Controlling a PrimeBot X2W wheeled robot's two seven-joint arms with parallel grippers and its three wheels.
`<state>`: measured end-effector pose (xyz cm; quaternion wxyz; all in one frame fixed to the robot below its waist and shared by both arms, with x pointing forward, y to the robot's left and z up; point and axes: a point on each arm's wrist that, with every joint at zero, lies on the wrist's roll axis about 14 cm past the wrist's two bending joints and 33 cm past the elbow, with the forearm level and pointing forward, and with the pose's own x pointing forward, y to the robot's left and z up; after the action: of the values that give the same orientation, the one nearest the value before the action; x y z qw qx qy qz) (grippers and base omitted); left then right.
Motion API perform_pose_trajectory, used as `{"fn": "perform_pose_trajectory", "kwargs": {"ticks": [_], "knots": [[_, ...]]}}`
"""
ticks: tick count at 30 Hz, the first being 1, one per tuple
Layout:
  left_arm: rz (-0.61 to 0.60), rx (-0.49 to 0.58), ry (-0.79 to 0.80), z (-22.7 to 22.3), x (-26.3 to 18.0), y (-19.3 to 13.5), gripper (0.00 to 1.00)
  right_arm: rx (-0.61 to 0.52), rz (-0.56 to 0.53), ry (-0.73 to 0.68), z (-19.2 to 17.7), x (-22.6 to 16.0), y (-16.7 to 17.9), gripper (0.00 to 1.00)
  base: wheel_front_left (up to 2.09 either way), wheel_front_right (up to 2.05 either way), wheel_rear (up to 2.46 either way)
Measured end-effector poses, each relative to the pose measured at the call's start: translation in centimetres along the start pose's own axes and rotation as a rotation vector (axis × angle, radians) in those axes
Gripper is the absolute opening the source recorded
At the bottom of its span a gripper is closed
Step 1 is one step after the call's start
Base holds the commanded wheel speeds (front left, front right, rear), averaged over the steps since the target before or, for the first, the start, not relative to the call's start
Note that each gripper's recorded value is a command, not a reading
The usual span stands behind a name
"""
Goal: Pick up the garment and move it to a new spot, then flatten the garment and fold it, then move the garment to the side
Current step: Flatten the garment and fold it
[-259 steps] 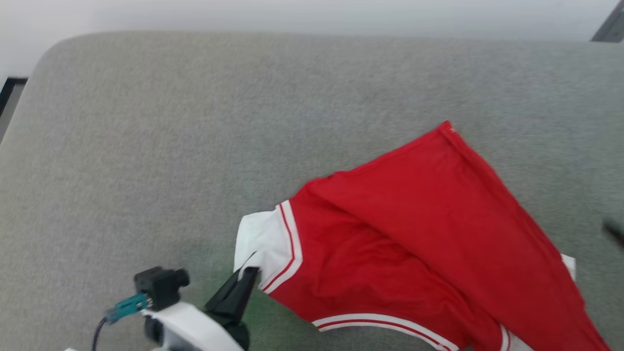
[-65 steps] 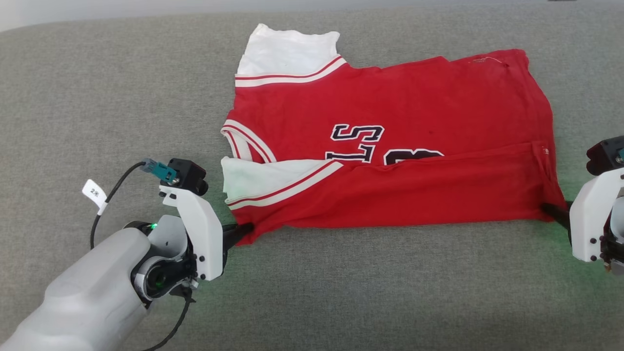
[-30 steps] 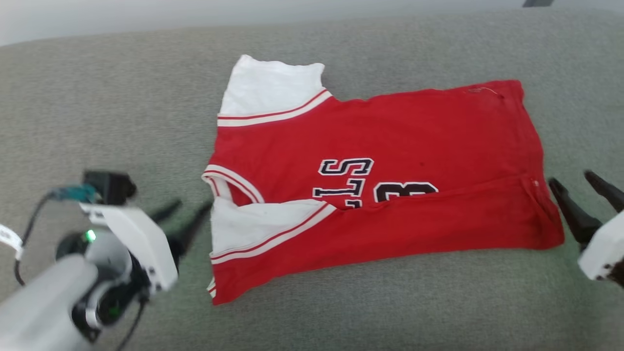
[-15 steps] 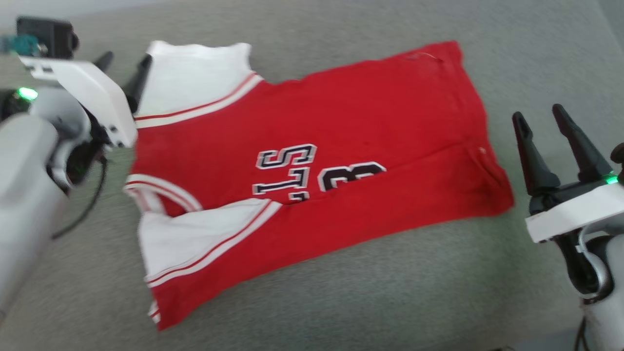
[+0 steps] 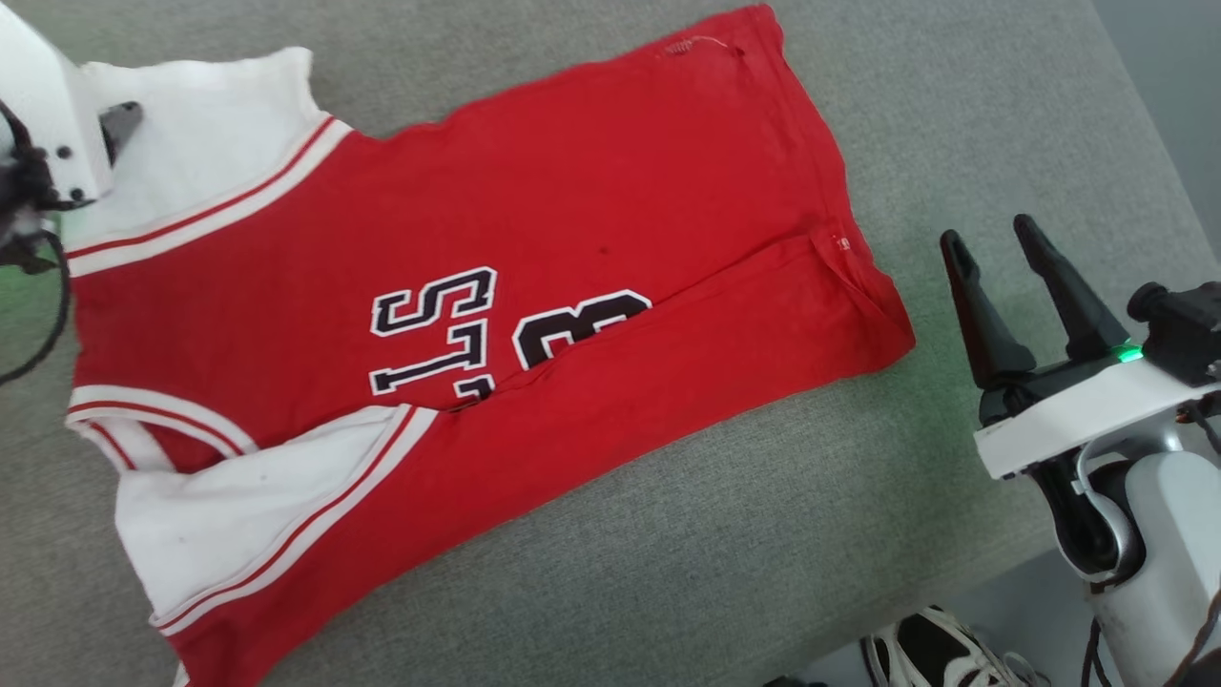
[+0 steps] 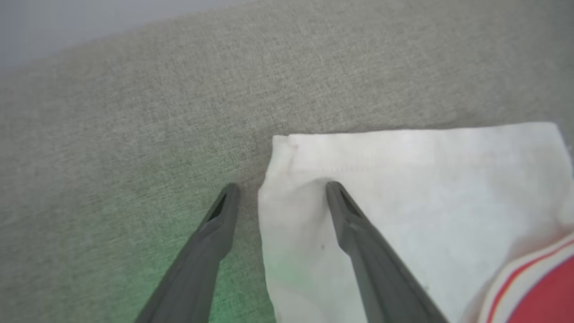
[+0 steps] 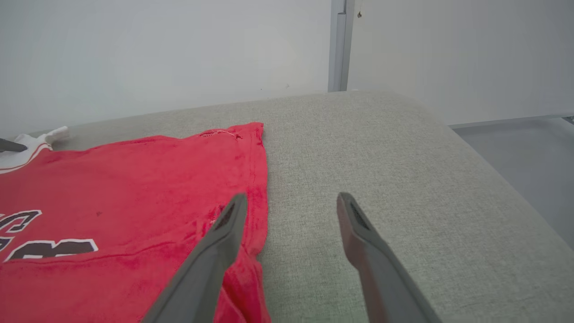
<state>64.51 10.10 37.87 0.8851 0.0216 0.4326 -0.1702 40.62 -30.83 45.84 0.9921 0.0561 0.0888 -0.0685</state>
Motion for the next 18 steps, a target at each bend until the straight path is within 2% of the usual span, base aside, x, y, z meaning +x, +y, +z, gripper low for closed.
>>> {"fn": "perform_pose_trajectory", "kwargs": {"ticks": [2, 3, 5, 11, 18], "knots": [[0.007, 0.000, 0.055, -0.4, 0.4, 0.1, 1.00, 0.000, -0.004, 0.010, -0.3, 0.0, -0.2, 1.00, 0.00, 0.00, 0.00], [0.002, 0.004, 0.075, -0.4, 0.5, 0.0, 0.96, -0.005, -0.001, 0.010, -0.3, 0.2, -0.1, 1.00, 0.00, 0.00, 0.00], [-0.019, 0.009, 0.083, -0.2, 0.6, -0.4, 0.00, -0.007, 0.012, 0.017, -0.4, 0.4, 0.2, 1.00, 0.00, 0.00, 0.00], [-0.080, -0.013, 0.105, -0.4, 0.9, -1.8, 0.00, -0.064, 0.131, 0.090, -0.8, 2.9, 3.0, 1.00, 0.00, 0.00, 0.00], [-0.096, 0.008, 0.078, 0.1, 1.3, -2.2, 0.00, -0.205, 0.256, 0.273, -0.7, 9.1, 5.7, 1.00, 0.00, 0.00, 0.00]]}}
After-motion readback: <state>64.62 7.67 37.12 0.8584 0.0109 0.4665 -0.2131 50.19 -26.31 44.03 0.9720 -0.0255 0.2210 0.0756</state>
